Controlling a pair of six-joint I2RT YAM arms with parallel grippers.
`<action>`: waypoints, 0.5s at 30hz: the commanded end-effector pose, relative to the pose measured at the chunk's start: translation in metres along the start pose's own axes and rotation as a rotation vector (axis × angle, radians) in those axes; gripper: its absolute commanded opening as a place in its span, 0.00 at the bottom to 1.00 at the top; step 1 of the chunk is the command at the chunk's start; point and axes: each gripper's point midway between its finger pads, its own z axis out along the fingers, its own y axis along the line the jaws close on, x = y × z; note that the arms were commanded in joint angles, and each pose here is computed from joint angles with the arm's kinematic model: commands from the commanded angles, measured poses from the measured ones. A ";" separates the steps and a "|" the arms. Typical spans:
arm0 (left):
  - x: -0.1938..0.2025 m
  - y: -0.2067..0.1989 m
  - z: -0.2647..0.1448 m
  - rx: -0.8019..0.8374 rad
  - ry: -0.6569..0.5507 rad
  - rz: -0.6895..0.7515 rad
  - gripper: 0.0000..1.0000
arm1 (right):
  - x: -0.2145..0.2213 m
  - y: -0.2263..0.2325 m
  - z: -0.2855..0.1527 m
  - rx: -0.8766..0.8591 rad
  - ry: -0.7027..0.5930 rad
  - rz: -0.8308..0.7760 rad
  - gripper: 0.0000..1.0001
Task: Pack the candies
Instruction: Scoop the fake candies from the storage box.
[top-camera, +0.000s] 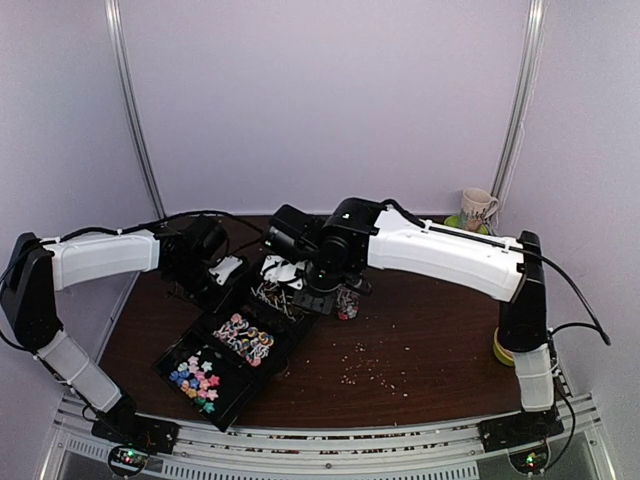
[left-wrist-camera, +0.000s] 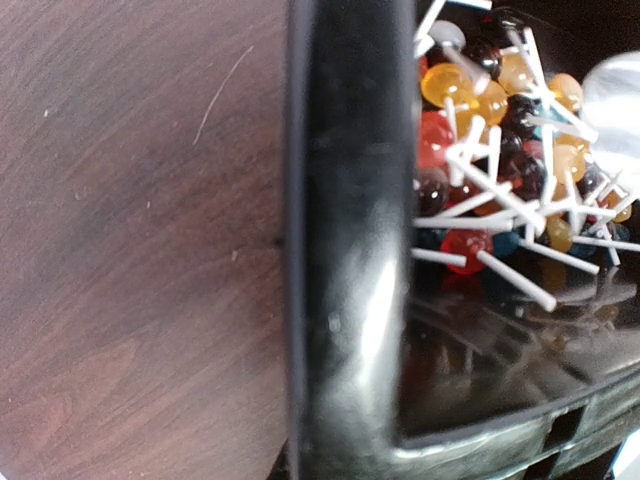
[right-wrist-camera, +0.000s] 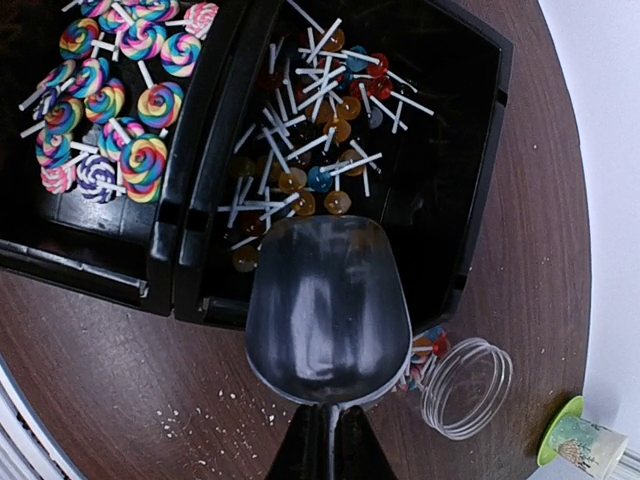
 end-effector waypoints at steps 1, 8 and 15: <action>-0.041 -0.019 -0.034 0.082 -0.179 0.030 0.00 | -0.009 0.014 0.015 -0.063 0.003 -0.035 0.00; -0.044 -0.027 -0.039 0.126 -0.201 0.041 0.00 | -0.029 0.022 0.038 -0.131 -0.100 0.015 0.00; -0.046 -0.031 -0.043 0.143 -0.218 0.049 0.00 | -0.031 0.027 0.062 -0.110 -0.167 0.052 0.00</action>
